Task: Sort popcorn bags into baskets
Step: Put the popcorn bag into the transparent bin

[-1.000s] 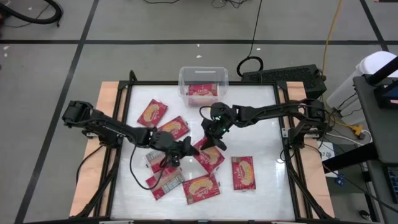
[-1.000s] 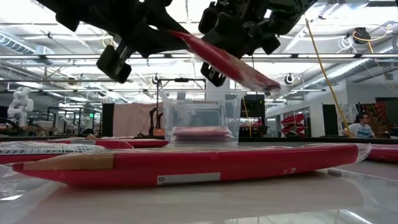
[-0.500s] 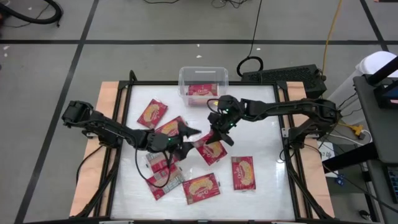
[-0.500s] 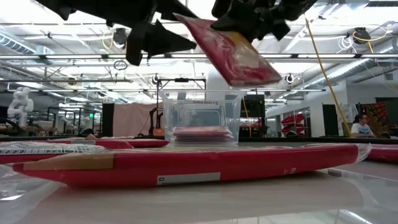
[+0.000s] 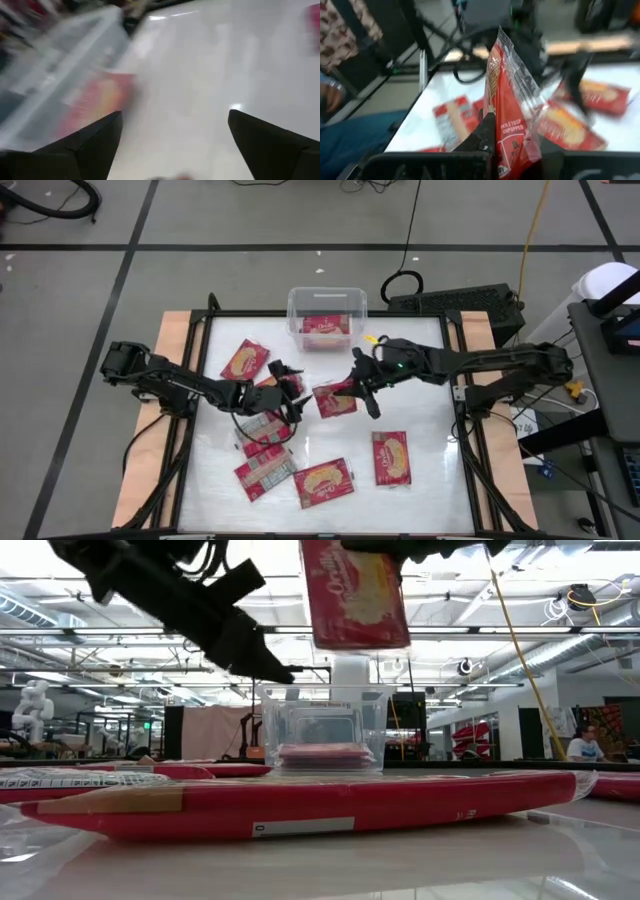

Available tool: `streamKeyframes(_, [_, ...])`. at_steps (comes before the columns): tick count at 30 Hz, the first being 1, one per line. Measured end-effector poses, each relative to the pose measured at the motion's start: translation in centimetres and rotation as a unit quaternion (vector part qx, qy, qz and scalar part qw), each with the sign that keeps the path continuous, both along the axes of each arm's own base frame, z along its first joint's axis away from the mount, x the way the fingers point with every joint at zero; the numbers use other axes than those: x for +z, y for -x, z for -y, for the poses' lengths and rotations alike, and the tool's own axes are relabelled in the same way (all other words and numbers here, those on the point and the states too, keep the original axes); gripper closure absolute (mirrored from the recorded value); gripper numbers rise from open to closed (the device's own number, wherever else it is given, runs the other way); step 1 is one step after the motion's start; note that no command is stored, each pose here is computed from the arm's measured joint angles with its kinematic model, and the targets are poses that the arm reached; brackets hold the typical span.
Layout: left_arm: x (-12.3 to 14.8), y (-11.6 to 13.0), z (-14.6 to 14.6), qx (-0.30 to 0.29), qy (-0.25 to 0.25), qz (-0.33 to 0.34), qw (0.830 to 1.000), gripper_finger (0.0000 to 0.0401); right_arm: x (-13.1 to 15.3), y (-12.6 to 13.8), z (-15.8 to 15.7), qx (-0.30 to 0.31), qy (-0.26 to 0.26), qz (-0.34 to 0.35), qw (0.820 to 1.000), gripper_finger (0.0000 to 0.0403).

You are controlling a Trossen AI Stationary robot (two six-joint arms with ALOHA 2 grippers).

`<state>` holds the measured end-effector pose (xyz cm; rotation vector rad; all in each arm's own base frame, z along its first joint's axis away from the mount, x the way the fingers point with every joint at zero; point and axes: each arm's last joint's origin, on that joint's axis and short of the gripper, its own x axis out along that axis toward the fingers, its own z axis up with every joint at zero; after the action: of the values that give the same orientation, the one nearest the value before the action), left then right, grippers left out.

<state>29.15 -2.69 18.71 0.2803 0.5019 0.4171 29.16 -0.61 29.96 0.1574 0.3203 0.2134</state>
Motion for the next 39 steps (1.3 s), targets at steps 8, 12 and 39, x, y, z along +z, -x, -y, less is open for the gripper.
streamKeyframes(8, [-0.5, 0.6, 1.1, -0.118, 0.118, 0.107, 0.98, 0.0094, -2.0, 1.9, -0.7, -0.076, 0.045, 0.141, 0.986, 0.0393])
streamKeyframes(12, [-0.4, 0.9, 1.3, -0.139, 0.149, 0.156, 0.967, 0.011, -3.3, 2.9, -0.5, -0.111, 0.053, 0.206, 0.971, 0.0393])
streamKeyframes(39, [3.5, 0.8, 0.2, -0.177, 0.122, 0.351, 0.912, 0.0051, -4.3, 5.9, -2.1, -0.169, 0.076, 0.418, 0.889, 0.0393])
